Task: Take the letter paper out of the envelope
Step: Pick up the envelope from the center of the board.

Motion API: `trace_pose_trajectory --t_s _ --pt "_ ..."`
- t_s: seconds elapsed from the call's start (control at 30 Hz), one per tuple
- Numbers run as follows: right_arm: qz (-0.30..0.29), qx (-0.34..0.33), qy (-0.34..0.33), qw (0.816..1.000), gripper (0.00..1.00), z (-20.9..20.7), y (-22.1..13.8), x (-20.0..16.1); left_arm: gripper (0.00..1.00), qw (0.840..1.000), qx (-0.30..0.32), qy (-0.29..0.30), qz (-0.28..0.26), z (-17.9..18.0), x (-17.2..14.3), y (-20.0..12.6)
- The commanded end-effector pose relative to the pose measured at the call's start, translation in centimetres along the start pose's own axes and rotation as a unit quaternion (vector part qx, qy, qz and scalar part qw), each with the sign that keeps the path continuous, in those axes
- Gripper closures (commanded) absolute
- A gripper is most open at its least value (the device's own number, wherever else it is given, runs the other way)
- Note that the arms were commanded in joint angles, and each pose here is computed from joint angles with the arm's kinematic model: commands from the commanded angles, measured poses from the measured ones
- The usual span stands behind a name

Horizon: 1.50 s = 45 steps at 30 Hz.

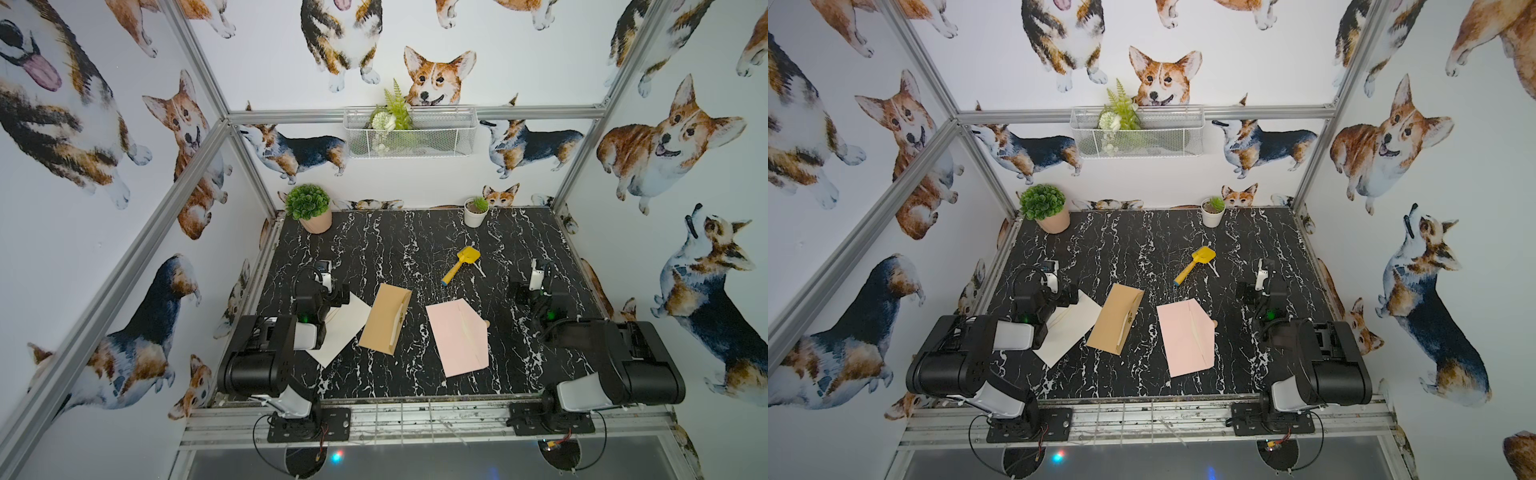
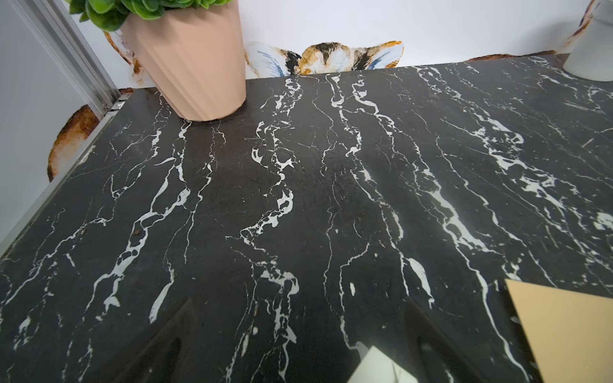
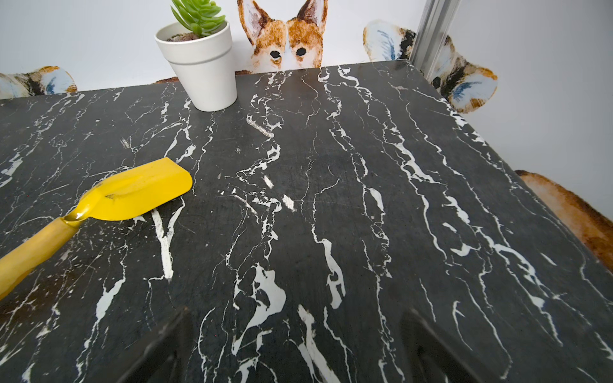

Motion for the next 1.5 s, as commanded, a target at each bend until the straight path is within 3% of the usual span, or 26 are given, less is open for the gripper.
trace_pose_trajectory --t_s 0.0,0.27,0.4,0.47,0.6,0.7,0.77,0.9,1.1,1.33,1.47 --pt "-0.026 -0.01 -0.002 1.0 0.0 -0.1 -0.2 0.8 0.0 0.999 -0.027 0.017 -0.034 -0.7 0.9 -0.5" --pt "-0.05 -0.017 -0.018 0.998 0.0 0.4 -1.1 0.9 0.0 0.997 -0.031 0.034 -0.066 -1.4 1.2 -2.0" --pt "-0.071 -0.032 -0.017 0.997 0.0 0.2 -2.4 1.3 0.08 0.995 -0.012 0.058 -0.074 -2.8 2.5 -4.0" --pt "-0.072 -0.028 -0.022 0.997 0.0 0.4 -3.2 1.8 0.01 0.994 -0.006 0.079 -0.073 -3.8 3.2 -4.4" --pt "-0.075 -0.02 -0.029 0.997 0.01 0.8 -3.9 2.3 0.0 0.987 0.008 0.125 -0.103 -5.9 3.6 -5.2" --pt "-0.073 -0.018 -0.035 0.997 0.01 1.0 -3.8 2.3 0.0 0.981 -0.015 0.148 -0.128 -9.0 4.9 -6.7" --pt "-0.067 -0.016 -0.038 0.997 0.01 1.1 -3.5 2.4 0.0 0.98 -0.035 0.16 -0.114 -11.3 5.6 -7.4" --pt "-0.053 -0.014 -0.041 0.998 0.01 1.2 -2.9 2.5 0.0 0.985 -0.094 0.107 -0.098 -14.2 5.2 -8.3" --pt "-0.063 -0.003 -0.055 0.997 0.0 1.7 -2.3 1.8 0.0 0.98 -0.138 0.116 -0.089 -15.6 1.1 -8.0" --pt "-0.045 -0.009 -0.057 0.997 0.0 1.5 -1.5 2.0 0.0 0.976 -0.165 0.141 -0.02 -17.8 0.8 -6.5" --pt "-0.043 -0.009 -0.056 0.997 0.02 1.6 -1.5 1.9 0.0 0.975 -0.178 0.135 -0.012 -18.2 0.5 -6.2"
Point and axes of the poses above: each gripper's point midway between its finger pads, its own y axis out along the fingers, its own z axis along the line the jaws close on, x = y × z, the point moved 6 cm from there along -y, back along the fingers, and after that the axes turned 11 degrees about -y, right-handed, at the moved point
